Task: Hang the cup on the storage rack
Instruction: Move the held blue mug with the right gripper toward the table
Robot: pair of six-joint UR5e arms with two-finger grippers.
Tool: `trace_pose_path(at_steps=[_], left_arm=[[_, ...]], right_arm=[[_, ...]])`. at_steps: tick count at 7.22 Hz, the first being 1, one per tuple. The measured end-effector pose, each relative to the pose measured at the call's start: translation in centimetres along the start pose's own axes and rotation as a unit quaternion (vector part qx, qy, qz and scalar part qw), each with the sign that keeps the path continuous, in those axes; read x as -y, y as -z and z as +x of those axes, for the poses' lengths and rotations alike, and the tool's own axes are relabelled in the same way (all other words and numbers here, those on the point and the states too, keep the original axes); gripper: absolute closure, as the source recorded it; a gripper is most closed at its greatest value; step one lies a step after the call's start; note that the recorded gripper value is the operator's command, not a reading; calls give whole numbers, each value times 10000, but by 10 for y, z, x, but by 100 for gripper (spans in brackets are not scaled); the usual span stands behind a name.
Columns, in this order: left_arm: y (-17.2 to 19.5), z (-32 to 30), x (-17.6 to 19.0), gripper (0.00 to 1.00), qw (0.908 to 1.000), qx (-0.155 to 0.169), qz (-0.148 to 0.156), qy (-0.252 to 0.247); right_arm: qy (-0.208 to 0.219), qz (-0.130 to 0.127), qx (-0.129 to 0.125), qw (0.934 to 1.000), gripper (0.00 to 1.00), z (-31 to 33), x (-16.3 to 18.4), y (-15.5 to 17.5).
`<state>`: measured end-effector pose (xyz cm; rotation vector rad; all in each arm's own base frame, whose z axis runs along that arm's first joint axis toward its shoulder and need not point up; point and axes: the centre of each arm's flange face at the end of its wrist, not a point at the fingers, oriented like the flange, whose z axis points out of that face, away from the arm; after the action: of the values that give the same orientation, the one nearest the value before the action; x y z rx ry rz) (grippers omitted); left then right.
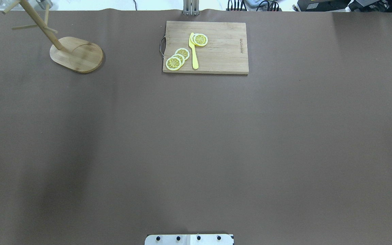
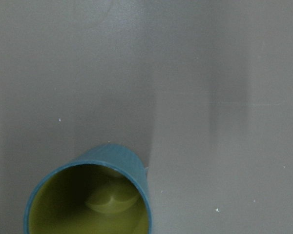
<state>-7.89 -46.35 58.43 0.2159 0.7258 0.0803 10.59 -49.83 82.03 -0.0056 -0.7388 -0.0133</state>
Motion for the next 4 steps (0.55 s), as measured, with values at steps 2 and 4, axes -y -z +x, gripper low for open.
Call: trace_pose_path(at_steps=[2,4], left_arm=[[0,0,0,1,10000,3,-1,4],[0,0,1,1,10000,5,-3,4]], right_arm=[[-37,-53,-2,10000,0,0,9,-4],[-54,-113,1,9999,4,0,12,-9]])
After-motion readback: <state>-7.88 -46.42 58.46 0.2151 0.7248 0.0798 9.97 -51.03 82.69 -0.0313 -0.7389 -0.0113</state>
